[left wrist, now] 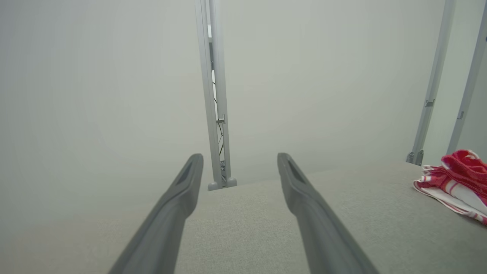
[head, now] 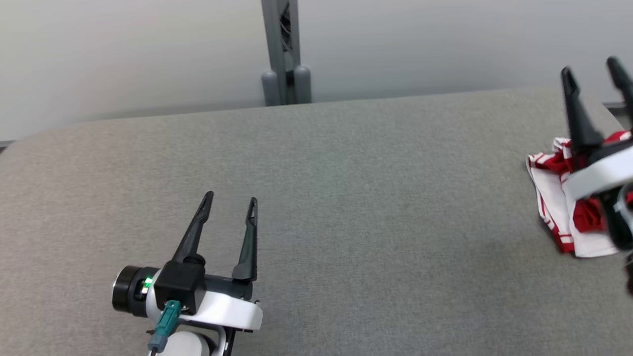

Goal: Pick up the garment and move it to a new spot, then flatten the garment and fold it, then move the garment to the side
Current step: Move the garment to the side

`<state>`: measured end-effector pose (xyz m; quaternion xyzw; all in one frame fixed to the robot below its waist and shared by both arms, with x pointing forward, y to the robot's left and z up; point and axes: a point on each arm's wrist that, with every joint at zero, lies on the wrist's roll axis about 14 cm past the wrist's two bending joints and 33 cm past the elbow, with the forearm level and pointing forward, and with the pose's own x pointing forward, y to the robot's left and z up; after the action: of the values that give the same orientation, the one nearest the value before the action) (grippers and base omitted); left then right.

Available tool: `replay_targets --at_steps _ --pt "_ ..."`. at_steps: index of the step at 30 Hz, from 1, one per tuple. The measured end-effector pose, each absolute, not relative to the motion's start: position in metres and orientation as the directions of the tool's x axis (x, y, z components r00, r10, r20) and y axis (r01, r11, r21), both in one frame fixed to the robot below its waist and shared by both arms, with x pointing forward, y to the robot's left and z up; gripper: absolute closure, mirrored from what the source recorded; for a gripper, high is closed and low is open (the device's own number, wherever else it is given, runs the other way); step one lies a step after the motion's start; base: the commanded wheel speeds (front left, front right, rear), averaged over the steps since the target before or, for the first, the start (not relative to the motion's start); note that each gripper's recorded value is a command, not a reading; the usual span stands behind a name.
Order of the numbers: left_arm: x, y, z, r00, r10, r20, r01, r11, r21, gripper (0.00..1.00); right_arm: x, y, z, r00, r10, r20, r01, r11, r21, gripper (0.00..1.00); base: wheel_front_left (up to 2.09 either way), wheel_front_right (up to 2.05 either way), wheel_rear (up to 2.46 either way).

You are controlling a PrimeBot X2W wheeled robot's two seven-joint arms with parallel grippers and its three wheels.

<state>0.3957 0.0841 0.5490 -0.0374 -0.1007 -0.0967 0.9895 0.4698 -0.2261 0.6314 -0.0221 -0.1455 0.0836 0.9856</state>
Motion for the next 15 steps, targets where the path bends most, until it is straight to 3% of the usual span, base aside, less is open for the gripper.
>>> replay_targets --at_steps 6,15 --pt "0.384 0.113 0.559 0.967 -0.094 0.235 0.103 0.994 -0.028 0.0 0.438 -0.179 0.621 0.918 0.196 0.344 -0.216 0.976 0.02 0.0 0.0 0.0 0.0" --pt "0.372 0.145 0.557 0.972 0.031 0.234 -0.027 0.999 -0.022 0.0 0.411 -0.15 0.585 0.936 0.197 0.291 -0.23 0.97 0.084 0.0 0.0 0.0 0.0"
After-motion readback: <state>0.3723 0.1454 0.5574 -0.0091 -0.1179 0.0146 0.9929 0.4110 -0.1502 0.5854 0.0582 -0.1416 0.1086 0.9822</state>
